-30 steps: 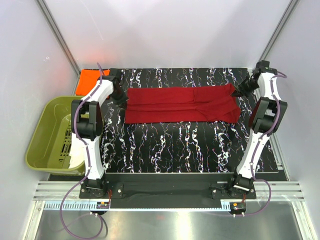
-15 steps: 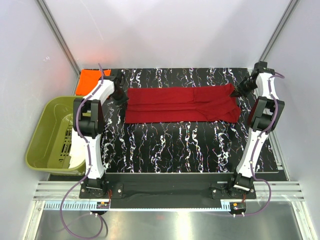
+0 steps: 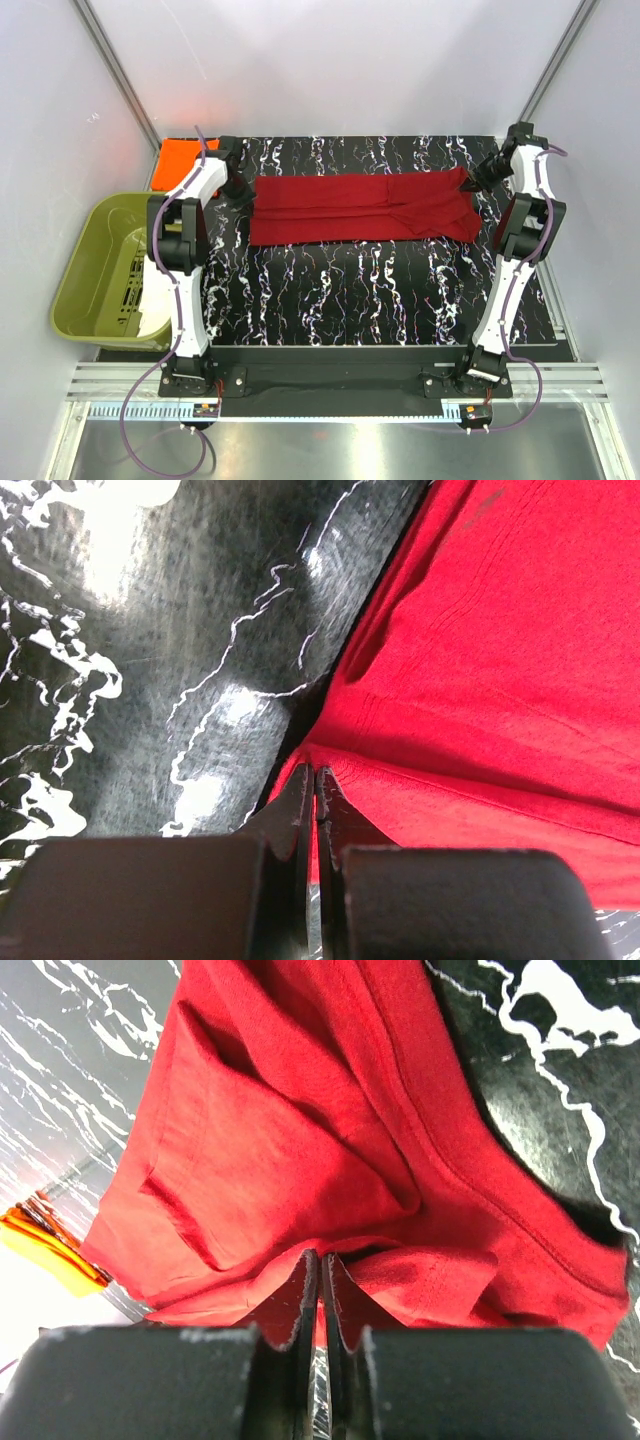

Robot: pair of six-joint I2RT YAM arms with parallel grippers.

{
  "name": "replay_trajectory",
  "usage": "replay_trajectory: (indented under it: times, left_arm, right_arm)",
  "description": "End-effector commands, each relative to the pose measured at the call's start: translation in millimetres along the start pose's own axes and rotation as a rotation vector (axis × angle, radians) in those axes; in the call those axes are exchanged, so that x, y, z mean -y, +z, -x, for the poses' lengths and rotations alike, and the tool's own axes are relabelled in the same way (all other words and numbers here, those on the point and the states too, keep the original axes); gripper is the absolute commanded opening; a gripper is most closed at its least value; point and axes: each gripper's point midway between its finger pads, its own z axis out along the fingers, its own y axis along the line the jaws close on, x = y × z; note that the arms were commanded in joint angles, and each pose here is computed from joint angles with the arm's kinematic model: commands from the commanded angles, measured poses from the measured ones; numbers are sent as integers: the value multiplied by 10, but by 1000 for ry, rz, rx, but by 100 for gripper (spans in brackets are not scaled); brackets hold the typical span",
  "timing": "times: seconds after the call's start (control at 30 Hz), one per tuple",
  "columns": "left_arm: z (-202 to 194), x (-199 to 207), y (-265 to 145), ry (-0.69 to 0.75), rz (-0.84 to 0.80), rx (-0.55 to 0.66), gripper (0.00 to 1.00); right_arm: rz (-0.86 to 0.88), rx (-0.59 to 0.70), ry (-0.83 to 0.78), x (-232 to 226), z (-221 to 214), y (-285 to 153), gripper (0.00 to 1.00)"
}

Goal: Fold and stack the t-shirts
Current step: Fold the tshirt

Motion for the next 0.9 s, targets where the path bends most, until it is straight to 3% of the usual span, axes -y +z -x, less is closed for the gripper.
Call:
replay_trajectory:
  times: [0.0,0.2,0.33,0.4,0.43,0.5,0.57,0.7,0.87]
  left_arm:
    - [194,74,-47,8,-35,36,0]
    - [282,212,-90,36,-80,45,3]
    - [396,262,-262,104,-61,103,32]
    - [379,228,-362,119,-36,113,45]
    - [384,239,-492,131,-43,135,58]
    - [291,171,-568,141,-12,144,64]
    - [221,212,-789,163,-41,176,66]
    - [-312,265,-838,208,-106,107,65]
    - [-757,281,-619,232,-171,-5,55]
  right_arm:
    - [34,25,-9,-129,80,-45,8]
    - [9,36,-17,-84,116,-19,16]
    - [-28,58,-37,-49,190,-63,29]
    - [-57,82,-50,-48,238,-215,41]
    - [-93,106,-57,13,285,-277,48]
    - [-130,141,-62,47,291,-513,59]
    - [-198,116,-56,204,89,-687,67]
    - [-195,85,-50,391,-272,-800,73]
    - [-188,35,-65,645,-647,-774,66]
